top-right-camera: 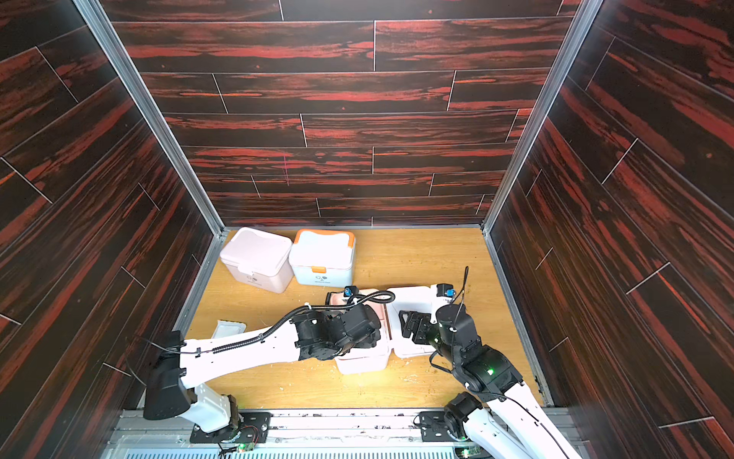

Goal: Open first aid kits and take out gauze
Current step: Pick up the gauze from the first aid kit.

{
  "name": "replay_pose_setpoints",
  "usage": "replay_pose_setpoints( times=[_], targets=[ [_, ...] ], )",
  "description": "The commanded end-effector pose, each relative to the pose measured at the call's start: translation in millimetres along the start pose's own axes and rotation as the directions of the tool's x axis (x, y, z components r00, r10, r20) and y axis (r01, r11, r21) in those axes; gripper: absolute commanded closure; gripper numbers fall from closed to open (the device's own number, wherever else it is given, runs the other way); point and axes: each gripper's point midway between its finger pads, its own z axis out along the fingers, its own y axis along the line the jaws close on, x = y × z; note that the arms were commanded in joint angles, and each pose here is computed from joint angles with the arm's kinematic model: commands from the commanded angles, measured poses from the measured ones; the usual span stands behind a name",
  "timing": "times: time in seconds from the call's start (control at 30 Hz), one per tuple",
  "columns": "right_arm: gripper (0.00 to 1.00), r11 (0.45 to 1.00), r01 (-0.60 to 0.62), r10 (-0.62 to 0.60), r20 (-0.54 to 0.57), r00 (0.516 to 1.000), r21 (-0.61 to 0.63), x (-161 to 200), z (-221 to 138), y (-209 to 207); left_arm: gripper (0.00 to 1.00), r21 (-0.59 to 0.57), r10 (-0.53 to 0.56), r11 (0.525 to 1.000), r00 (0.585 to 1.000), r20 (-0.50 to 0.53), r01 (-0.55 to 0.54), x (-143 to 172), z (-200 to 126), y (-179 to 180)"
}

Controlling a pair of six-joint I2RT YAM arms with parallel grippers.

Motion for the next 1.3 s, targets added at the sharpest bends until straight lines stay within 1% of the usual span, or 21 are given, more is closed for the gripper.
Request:
replay_pose_setpoints(
  times=[0.0, 0.03, 0.07, 0.1, 0.17, 0.2, 0.23, 0.33, 0.37, 0.4, 0.5, 0.57, 0.63, 0.67, 0.77, 0.8, 0.97, 1.03, 1.1, 1.17, 1.27],
  targets=[
    [0.18, 0.999, -0.007, 0.004, -0.054, 0.999, -0.044, 13.8, 1.8, 3.8, 0.37, -0.061, 0.002, 0.998, 1.000, 0.016, -0.001, -5.0, -3.8, 7.2],
    [0.19, 0.999, -0.006, 0.004, -0.058, 0.998, -0.047, 14.9, 2.4, 4.3, 0.39, -0.067, 0.004, 0.998, 1.000, 0.017, -0.002, -4.7, -3.8, 8.1],
    [0.20, 0.999, -0.006, 0.002, -0.067, 0.998, -0.050, 16.7, 3.4, 4.6, 0.46, -0.073, 0.005, 0.997, 1.000, 0.019, -0.003, -4.5, -3.4, 9.6],
    [0.21, 0.999, -0.005, 0.001, -0.072, 0.997, -0.051, 17.6, 4.2, 4.7, 0.49, -0.080, 0.003, 0.997, 1.000, 0.020, -0.001, -4.1, -2.9, 11.2],
    [0.22, 0.998, -0.005, 0.001, -0.084, 0.996, -0.055, 20.2, 6.3, 5.0, 0.51, -0.088, 0.000, 0.996, 1.000, 0.017, 0.001, -2.0, -1.4, 13.4],
    [0.22, 0.998, -0.006, 0.000, -0.091, 0.996, -0.058, 21.9, 7.1, 5.4, 0.57, -0.097, -0.004, 0.995, 1.000, 0.014, 0.005, -0.7, 0.4, 15.8],
    [0.23, 0.998, -0.006, 0.001, -0.094, 0.996, -0.061, 22.4, 8.0, 5.7, 0.60, -0.102, -0.007, 0.995, 1.000, 0.009, 0.007, 1.3, 1.9, 16.7],
    [0.25, 0.998, -0.010, 0.002, -0.105, 0.994, -0.069, 25.1, 10.9, 6.8, 0.62, -0.113, -0.013, 0.994, 1.000, -0.015, 0.011, 7.9, 7.1, 18.8],
    [0.25, 0.997, -0.010, 0.002, -0.108, 0.994, -0.075, 25.9, 12.0, 7.7, 0.65, -0.113, -0.014, 0.994, 1.000, -0.026, 0.011, 10.8, 9.1, 18.6],
    [0.26, 0.997, -0.013, 0.004, -0.113, 0.994, -0.076, 27.3, 13.6, 7.6, 0.72, -0.111, -0.014, 0.994, 0.999, -0.032, 0.010, 12.3, 11.2, 18.0],
    [0.26, 0.996, -0.018, 0.007, -0.128, 0.992, -0.083, 30.8, 16.3, 8.4, 0.75, -0.110, -0.015, 0.994, 0.999, -0.053, 0.009, 17.0, 15.2, 16.4],
    [0.27, 0.996, -0.020, 0.008, -0.131, 0.991, -0.084, 31.5, 17.0, 8.3, 0.84, -0.111, -0.014, 0.994, 0.998, -0.064, 0.007, 20.1, 16.5, 16.2],
    [0.27, 0.996, -0.018, 0.007, -0.133, 0.991, -0.085, 32.0, 17.4, 8.3, 0.87, -0.114, -0.016, 0.993, 0.998, -0.068, 0.008, 21.0, 16.4, 17.1],
    [0.27, 0.996, -0.018, 0.006, -0.134, 0.991, -0.086, 32.3, 17.5, 8.4, 0.93, -0.115, -0.015, 0.993, 0.998, -0.067, 0.008, 20.6, 15.9, 17.3],
    [0.27, 0.996, -0.018, 0.006, -0.136, 0.991, -0.089, 32.6, 18.2, 9.1, 0.96, -0.115, -0.019, 0.993, 0.998, -0.054, 0.013, 18.0, 12.4, 18.3],
    [0.27, 0.996, -0.020, 0.007, -0.137, 0.991, -0.092, 32.4, 18.0, 9.5, 1.00, -0.111, -0.018, 0.994, 0.999, -0.049, 0.012, 16.8, 11.0, 18.1],
    [0.26, 0.992, -0.015, -0.003, -0.141, 0.990, -0.124, 29.8, 13.8, 17.1, 1.00, -0.079, -0.015, 0.997, 1.000, 0.004, 0.015, 0.0, -4.0, 11.5],
    [0.21, 0.988, -0.005, -0.019, -0.152, 0.988, -0.154, 29.1, 9.4, 23.8, 1.00, -0.061, -0.014, 0.998, 0.999, 0.031, 0.016, -8.1, -12.3, 8.6],
    [0.10, 0.982, 0.005, -0.038, -0.174, 0.984, -0.186, 29.8, 4.4, 31.0, 1.00, -0.045, -0.016, 0.999, 0.998, 0.057, 0.019, -15.1, -21.5, 7.8],
    [0.03, 0.977, 0.015, -0.057, -0.193, 0.980, -0.215, 31.5, 0.9, 36.8, 1.00, -0.035, -0.021, 0.999, 0.996, 0.092, 0.024, -23.4, -30.3, 9.0],
    [0.01, 0.970, 0.029, -0.080, -0.205, 0.975, -0.241, 30.1, -2.8, 43.5, 1.00, -0.007, -0.038, 0.999, 0.987, 0.157, 0.040, -35.0, -40.5, 12.3]
  ],
)
